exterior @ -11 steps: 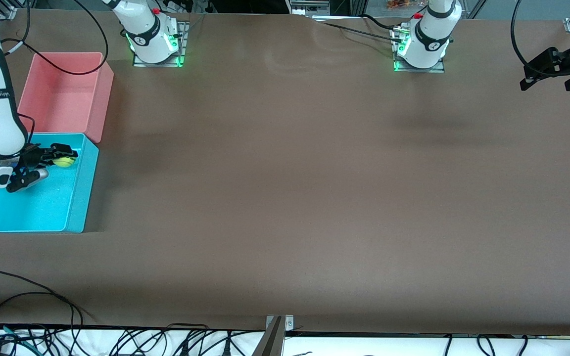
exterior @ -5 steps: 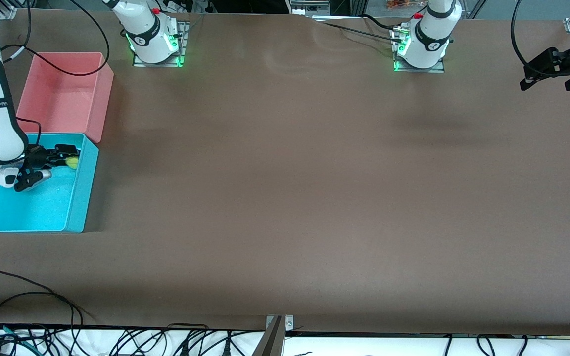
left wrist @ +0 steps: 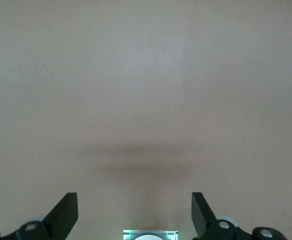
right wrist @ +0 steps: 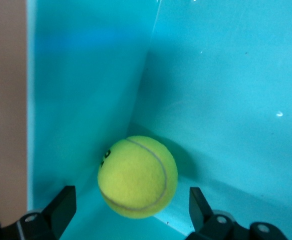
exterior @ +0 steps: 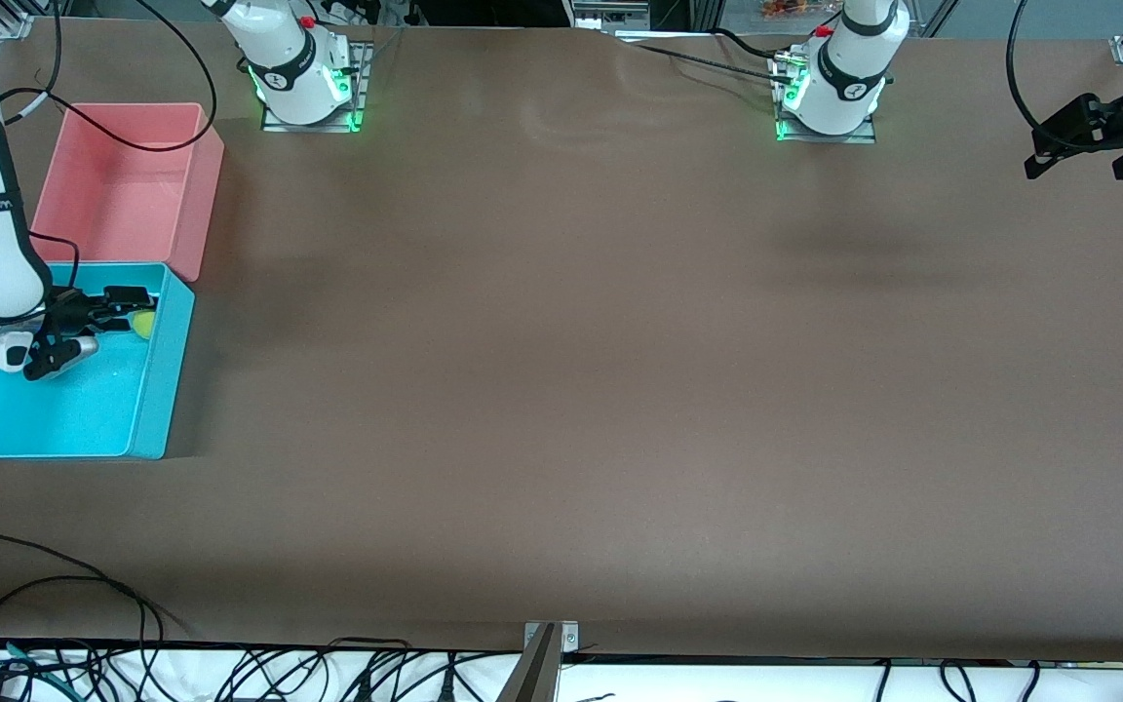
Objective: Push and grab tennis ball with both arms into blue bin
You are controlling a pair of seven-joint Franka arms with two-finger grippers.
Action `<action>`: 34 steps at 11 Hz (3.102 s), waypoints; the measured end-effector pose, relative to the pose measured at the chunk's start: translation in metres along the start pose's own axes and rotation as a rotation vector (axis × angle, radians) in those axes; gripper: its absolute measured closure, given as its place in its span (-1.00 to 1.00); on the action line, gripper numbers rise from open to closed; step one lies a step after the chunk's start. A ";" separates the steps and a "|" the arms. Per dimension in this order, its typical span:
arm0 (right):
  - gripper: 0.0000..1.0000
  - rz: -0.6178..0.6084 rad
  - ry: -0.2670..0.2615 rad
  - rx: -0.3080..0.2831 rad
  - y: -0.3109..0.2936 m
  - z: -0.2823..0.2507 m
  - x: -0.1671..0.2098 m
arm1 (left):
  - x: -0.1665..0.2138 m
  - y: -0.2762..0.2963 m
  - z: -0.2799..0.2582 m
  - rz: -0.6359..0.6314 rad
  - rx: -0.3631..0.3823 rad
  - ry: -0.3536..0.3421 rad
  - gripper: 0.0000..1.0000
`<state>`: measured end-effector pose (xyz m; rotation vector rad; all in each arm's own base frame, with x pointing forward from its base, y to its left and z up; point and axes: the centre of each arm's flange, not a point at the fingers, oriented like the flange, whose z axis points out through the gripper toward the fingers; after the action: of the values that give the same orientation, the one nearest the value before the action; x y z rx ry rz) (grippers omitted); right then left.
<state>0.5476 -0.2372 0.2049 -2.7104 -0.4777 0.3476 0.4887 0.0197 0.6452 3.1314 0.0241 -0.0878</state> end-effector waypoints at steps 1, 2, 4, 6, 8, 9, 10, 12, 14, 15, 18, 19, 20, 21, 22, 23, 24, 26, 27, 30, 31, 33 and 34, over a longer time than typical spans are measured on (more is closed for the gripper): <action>-1.00 0.003 0.004 0.001 -0.003 -0.010 0.003 | 0.000 0.000 0.000 0.000 0.000 0.000 -1.00; -1.00 0.010 0.008 0.004 -0.008 -0.026 0.008 | 0.000 0.000 0.000 -0.001 0.000 0.000 -1.00; -1.00 0.033 0.005 -0.023 -0.029 -0.072 0.020 | 0.000 0.000 0.000 -0.001 0.000 0.000 -1.00; -1.00 0.057 -0.006 -0.134 -0.068 -0.133 0.039 | 0.000 0.000 0.000 -0.001 0.000 -0.001 -1.00; -1.00 0.078 0.012 -0.254 -0.127 -0.180 0.064 | 0.000 0.000 0.000 -0.001 0.000 -0.001 -1.00; -1.00 0.100 0.031 -0.298 -0.154 -0.196 0.073 | 0.000 0.000 0.000 -0.001 0.000 -0.001 -1.00; -1.00 0.105 0.049 -0.328 -0.177 -0.207 0.080 | 0.000 0.000 0.000 -0.001 0.000 -0.001 -1.00; -1.00 0.148 0.093 -0.356 -0.208 -0.233 0.086 | 0.000 0.000 0.000 -0.001 0.000 -0.001 -1.00; -1.00 0.181 0.110 -0.363 -0.223 -0.265 0.080 | 0.000 0.000 0.000 -0.001 0.000 -0.001 -1.00; -1.00 0.199 0.119 -0.364 -0.230 -0.280 0.076 | 0.000 0.000 0.000 -0.001 0.000 -0.001 -1.00; -1.00 0.273 0.160 -0.369 -0.251 -0.313 0.067 | 0.000 0.000 0.000 -0.001 0.000 -0.001 -1.00; -1.00 0.295 0.179 -0.370 -0.258 -0.322 0.063 | 0.000 0.000 0.000 -0.001 0.000 -0.001 -1.00; -1.00 0.301 0.199 -0.370 -0.268 -0.329 0.060 | 0.000 0.000 0.000 -0.001 0.000 -0.001 -1.00; -1.00 0.310 0.215 -0.368 -0.280 -0.333 0.056 | 0.000 0.000 0.000 -0.001 0.000 -0.001 -1.00; -1.00 0.315 0.236 -0.368 -0.287 -0.334 0.050 | 0.000 0.000 0.000 -0.001 0.000 -0.001 -1.00; -1.00 0.327 0.266 -0.367 -0.291 -0.329 0.046 | 0.000 0.000 0.000 -0.001 0.000 -0.001 -1.00; -1.00 0.340 0.292 -0.363 -0.295 -0.322 0.041 | 0.000 0.000 0.000 -0.001 0.000 -0.001 -1.00; -1.00 0.339 0.333 -0.375 -0.302 -0.306 0.031 | 0.000 0.000 0.000 -0.001 0.000 -0.001 -1.00; -1.00 0.335 0.346 -0.377 -0.304 -0.300 0.026 | 0.000 0.000 0.000 -0.001 0.000 -0.001 -1.00; -1.00 0.330 0.351 -0.377 -0.310 -0.297 0.015 | 0.000 0.000 0.000 -0.001 0.000 -0.001 -1.00; -1.00 0.330 0.348 -0.385 -0.310 -0.298 0.013 | 0.000 0.000 0.000 -0.001 0.000 -0.001 -1.00; -1.00 0.328 0.327 -0.397 -0.314 -0.300 0.009 | 0.000 0.000 0.000 -0.001 0.000 -0.001 -1.00; -1.00 0.319 0.318 -0.403 -0.320 -0.299 0.009 | 0.000 0.000 0.000 -0.001 0.000 -0.001 -1.00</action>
<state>0.5554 -0.0463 0.5988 -3.1571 -0.0209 -0.1196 0.4889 0.0198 0.6449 3.1313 0.0254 -0.0896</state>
